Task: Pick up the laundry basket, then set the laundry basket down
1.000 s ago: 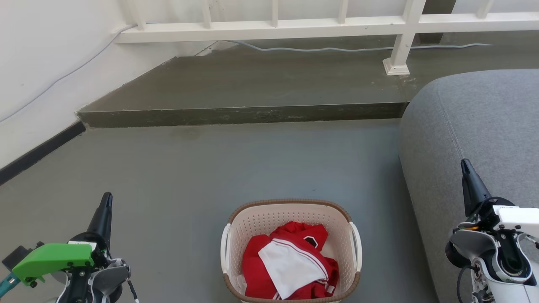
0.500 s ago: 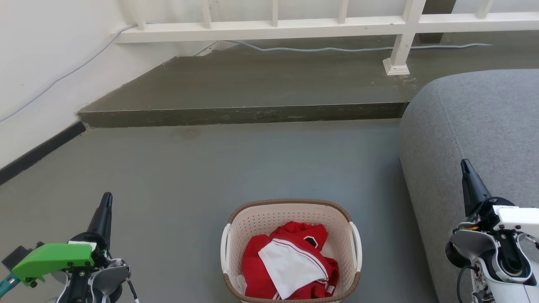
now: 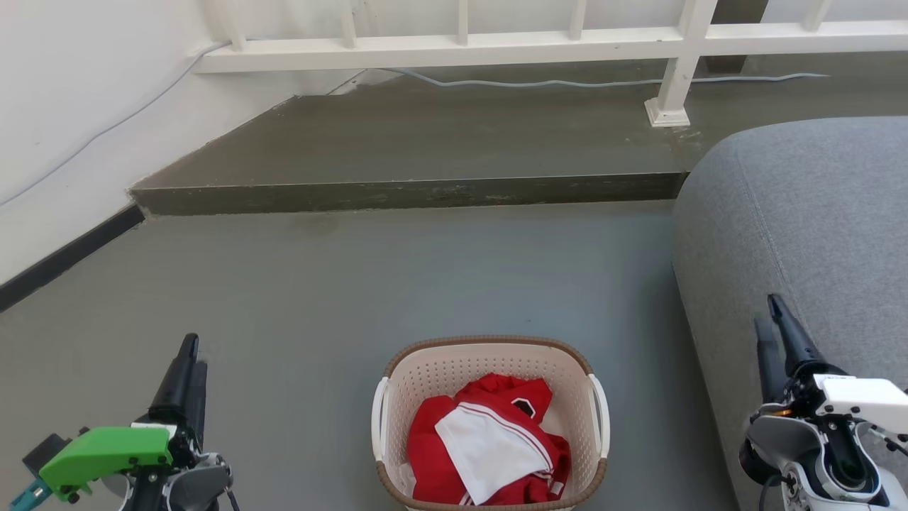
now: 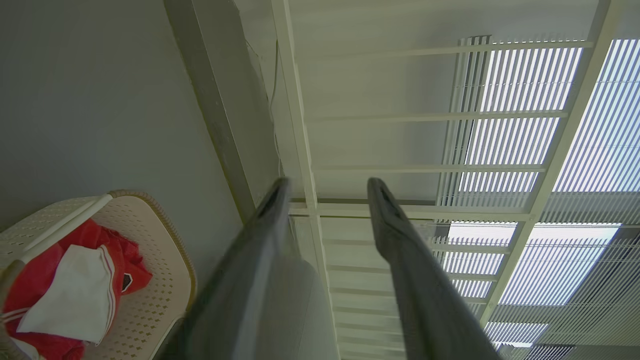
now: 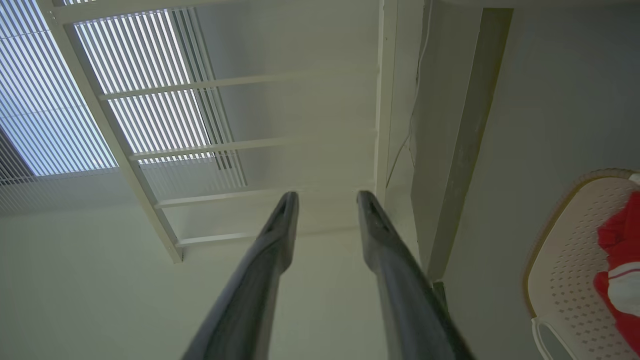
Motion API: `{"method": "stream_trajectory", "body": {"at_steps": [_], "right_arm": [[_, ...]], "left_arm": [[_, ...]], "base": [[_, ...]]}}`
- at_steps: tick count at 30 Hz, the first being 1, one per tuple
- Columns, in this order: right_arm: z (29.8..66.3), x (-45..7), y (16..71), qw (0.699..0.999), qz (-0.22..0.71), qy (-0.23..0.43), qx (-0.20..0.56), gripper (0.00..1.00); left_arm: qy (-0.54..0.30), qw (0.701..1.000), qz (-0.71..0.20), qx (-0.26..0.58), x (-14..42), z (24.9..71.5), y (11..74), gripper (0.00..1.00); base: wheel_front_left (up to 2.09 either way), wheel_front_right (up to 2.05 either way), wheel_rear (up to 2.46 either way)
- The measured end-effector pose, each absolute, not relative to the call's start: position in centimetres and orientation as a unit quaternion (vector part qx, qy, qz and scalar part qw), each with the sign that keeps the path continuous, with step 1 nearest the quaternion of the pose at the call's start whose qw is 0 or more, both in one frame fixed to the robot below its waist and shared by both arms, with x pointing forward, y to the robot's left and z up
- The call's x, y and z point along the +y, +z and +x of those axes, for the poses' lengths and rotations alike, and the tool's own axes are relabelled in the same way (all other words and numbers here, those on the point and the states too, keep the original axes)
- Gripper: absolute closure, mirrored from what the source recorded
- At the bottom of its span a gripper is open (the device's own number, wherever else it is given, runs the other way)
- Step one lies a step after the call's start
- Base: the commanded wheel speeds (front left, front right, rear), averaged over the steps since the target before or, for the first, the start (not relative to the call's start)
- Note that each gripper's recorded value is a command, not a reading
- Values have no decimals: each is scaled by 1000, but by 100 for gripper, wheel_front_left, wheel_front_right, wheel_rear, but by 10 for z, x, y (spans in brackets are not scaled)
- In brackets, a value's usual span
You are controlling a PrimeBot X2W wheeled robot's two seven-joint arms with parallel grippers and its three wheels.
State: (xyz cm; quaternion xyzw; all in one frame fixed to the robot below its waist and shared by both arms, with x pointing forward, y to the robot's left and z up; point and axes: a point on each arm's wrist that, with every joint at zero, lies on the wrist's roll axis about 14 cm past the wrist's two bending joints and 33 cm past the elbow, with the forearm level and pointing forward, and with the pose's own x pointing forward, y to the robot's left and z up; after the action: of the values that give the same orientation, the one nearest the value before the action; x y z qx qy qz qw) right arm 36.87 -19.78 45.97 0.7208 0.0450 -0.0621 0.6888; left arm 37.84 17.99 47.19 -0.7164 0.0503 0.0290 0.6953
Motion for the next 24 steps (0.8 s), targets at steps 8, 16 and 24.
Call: {"method": "stream_trajectory", "body": {"at_steps": [8, 16, 24], "right_arm": [[369, -196, 463, 691, 719, -59, 41, 0], [372, -192, 469, 703, 708, -53, 36, 0], [374, -189, 476, 735, 676, -41, 32, 0]], "left_arm": [[33, 698, -714, 51, 179, 376, 470, 0], [34, 716, -696, 45, 178, 378, 472, 0], [24, 745, -666, 44, 172, 380, 477, 0]], "base": [[0, 0, 0], [0, 0, 0], [0, 0, 0]]}}
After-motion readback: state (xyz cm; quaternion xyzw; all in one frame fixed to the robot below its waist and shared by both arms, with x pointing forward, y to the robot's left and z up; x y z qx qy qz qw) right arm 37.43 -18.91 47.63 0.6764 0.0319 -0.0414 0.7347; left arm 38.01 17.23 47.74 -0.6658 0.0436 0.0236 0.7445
